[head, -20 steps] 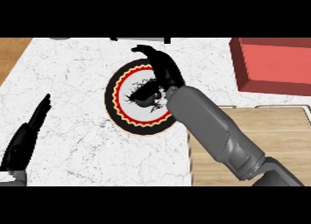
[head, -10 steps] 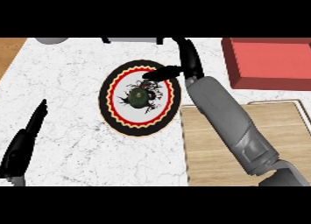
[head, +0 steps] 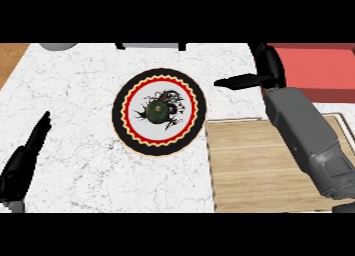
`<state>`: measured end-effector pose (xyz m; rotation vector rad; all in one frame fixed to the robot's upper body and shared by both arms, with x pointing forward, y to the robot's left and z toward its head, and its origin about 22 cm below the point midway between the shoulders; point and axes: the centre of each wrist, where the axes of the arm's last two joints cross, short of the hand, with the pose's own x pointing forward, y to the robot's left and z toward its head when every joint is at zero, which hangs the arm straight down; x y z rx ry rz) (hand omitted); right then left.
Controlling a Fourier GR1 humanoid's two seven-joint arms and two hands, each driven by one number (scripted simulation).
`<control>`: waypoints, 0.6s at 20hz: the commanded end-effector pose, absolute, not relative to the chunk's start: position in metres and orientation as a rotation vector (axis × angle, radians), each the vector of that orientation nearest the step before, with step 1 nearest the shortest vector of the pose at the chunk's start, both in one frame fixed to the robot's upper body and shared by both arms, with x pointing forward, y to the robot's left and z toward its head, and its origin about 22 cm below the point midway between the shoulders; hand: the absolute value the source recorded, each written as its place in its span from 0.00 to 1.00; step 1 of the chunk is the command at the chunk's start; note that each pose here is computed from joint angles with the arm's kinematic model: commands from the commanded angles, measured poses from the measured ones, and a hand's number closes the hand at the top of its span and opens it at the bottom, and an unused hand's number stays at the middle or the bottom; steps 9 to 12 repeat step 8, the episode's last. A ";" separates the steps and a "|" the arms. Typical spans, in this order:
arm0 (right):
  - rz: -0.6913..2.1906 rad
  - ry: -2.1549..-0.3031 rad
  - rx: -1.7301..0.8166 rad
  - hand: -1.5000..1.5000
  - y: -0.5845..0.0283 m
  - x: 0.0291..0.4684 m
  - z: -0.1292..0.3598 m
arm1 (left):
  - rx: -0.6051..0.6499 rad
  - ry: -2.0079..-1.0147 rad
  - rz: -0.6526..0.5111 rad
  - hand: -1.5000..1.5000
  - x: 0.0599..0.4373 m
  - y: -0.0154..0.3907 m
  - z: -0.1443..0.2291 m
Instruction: Pick the squash from the tray and place it in the plate
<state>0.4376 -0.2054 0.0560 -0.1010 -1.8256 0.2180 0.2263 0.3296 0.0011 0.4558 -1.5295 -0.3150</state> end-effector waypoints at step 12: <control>0.227 -1.852 -0.125 0.00 -0.281 0.436 0.049 | 0.452 -1.543 -0.319 0.50 0.218 0.326 -0.002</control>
